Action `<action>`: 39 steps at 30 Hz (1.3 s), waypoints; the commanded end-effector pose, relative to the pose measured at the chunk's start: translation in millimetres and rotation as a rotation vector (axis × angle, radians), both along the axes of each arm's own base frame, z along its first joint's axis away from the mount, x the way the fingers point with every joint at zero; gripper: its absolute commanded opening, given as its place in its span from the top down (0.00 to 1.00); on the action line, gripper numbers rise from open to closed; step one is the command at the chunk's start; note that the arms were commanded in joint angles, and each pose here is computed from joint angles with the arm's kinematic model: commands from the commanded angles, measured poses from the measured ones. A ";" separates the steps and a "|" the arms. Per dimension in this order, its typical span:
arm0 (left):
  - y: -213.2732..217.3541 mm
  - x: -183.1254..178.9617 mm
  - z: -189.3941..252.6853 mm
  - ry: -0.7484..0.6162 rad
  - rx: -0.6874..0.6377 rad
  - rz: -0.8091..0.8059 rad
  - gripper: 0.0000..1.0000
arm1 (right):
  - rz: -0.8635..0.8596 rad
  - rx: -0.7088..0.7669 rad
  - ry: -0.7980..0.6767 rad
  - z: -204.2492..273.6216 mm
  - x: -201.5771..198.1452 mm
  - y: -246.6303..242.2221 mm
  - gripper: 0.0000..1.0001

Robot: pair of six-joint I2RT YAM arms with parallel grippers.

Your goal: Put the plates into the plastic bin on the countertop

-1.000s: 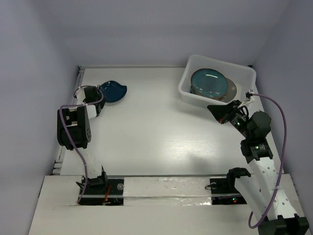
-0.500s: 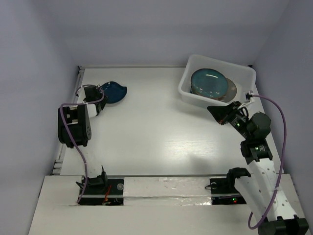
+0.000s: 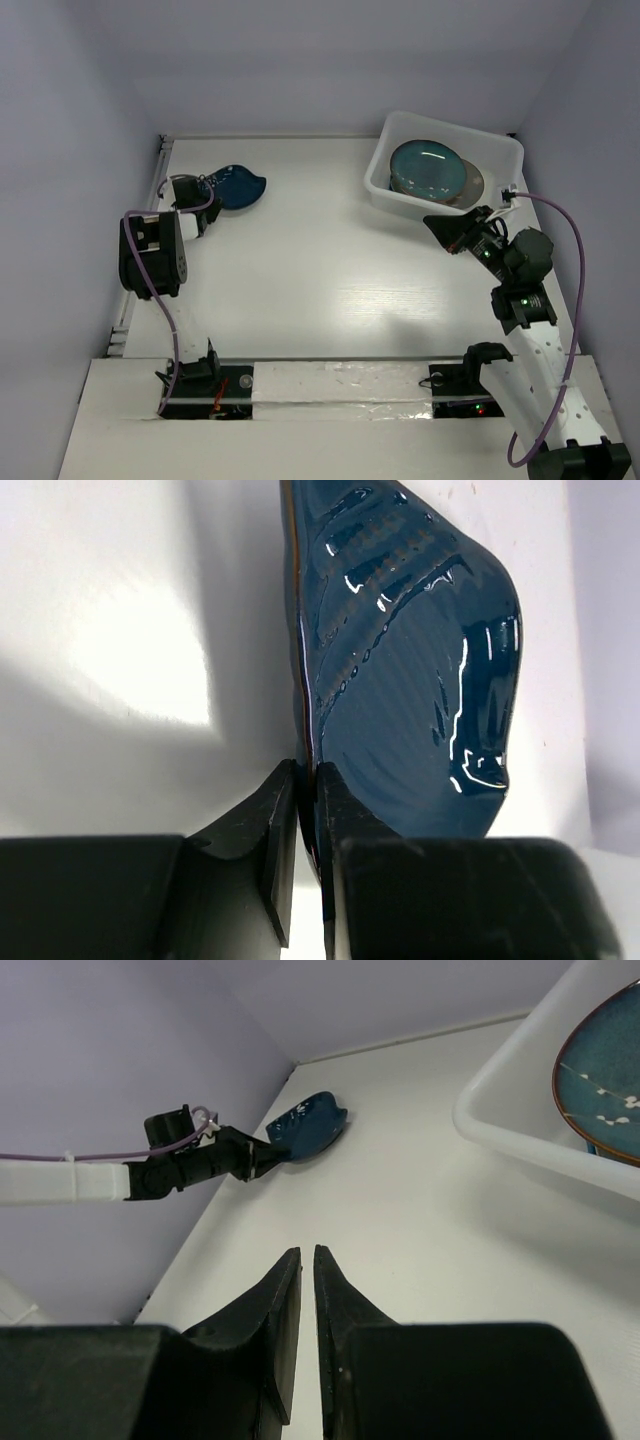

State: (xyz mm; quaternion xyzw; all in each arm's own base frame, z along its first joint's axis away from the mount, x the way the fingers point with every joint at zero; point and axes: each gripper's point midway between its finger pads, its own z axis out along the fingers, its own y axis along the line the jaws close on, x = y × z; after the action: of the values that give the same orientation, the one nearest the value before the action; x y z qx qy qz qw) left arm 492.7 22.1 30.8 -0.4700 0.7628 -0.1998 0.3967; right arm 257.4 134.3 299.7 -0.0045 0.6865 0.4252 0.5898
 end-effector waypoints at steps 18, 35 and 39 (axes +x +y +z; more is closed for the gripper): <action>-250.7 -17.5 268.9 -0.566 -0.042 -0.529 1.00 | -0.034 0.002 -0.153 52.3 -25.5 -6.1 0.87; -489.1 -1.0 308.7 -0.670 -0.144 -0.791 1.00 | -0.041 0.007 -0.213 86.2 -57.5 -9.9 0.87; -519.9 2.5 307.0 -0.701 -0.175 -0.808 1.00 | -0.048 -0.010 -0.223 87.6 -60.2 -11.5 0.87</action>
State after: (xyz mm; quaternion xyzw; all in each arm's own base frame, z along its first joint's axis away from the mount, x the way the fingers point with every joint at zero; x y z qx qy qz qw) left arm 491.5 -488.3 213.1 -0.0747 0.7898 -0.4527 0.4071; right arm 206.7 123.5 368.7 -0.0217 0.6335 0.4118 0.6547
